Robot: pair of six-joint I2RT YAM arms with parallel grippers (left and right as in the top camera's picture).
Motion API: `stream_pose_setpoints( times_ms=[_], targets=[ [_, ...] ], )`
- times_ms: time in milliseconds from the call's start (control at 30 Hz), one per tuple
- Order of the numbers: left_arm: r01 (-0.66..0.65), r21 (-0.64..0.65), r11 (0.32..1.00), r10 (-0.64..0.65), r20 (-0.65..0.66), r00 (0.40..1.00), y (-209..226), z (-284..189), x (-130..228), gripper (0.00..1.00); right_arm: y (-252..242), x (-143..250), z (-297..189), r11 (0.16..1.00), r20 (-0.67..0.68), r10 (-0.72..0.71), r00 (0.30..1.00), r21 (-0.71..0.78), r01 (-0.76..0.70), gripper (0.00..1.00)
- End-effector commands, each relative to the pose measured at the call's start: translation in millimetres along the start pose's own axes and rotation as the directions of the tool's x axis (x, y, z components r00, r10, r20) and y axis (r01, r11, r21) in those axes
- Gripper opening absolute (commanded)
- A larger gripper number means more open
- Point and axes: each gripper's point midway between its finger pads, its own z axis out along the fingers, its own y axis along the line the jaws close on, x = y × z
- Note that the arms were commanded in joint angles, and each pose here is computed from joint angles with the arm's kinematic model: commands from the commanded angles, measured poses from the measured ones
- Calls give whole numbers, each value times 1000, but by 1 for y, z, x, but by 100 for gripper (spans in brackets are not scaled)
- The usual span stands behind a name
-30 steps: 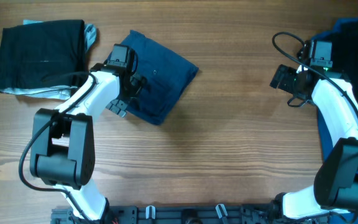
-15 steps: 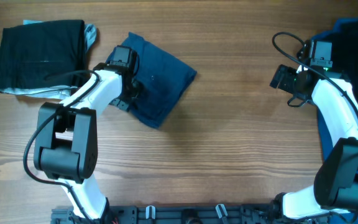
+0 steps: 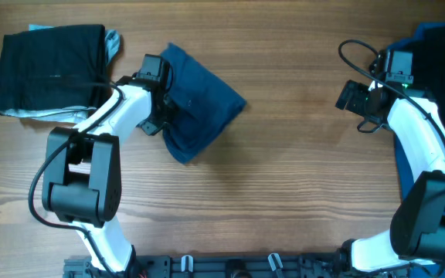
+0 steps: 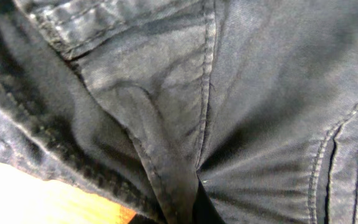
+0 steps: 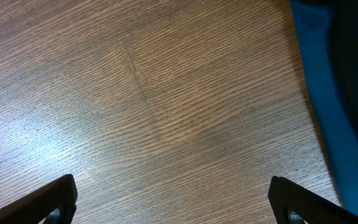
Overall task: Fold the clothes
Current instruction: 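Carry the folded shorts with left gripper onto the stack at top left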
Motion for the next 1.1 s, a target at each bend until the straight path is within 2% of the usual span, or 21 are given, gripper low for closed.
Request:
stream_pose_setpoints(
  times_ms=[0, 100, 233, 400, 533, 767, 933, 1067],
  targets=[
    [-300, 45, 953, 291, 147, 945, -28, -39, -34, 4, -1, -7, -5, 1000, 26, 8, 1000, 10, -8, 100],
    [-359, 10, 933, 338, 317, 886, -42, -86, -71, 4, -1, -7, -5, 1000, 26, 8, 1000, 10, -8, 100],
    [-316, -20, 949, 283, 502, 817, -46, -139, -107, 4, -1, -7, -5, 1000, 26, 8, 1000, 10, -8, 100],
    [-285, 51, 957, 193, 621, 760, -54, -173, -133, 4, -1, -7, -5, 1000, 26, 8, 1000, 10, -8, 100],
    [-218, 105, 970, 83, 702, 707, -43, -192, -172, 4, -1, -7, -5, 1000, 26, 8, 1000, 10, -8, 100],
    [-99, 190, 977, -90, 784, 615, -2, -221, -231, 4, -1, -7, -5, 1000, 26, 8, 1000, 10, -8, 100],
    [89, 256, 963, -257, 762, 594, 59, -219, -262, 4, -1, -7, -5, 1000, 26, 8, 1000, 10, -8, 100],
    [146, 272, 951, -304, 745, 594, 98, -209, -282, 4, -1, -7, -5, 1000, 26, 8, 1000, 10, -8, 100]
  ],
)
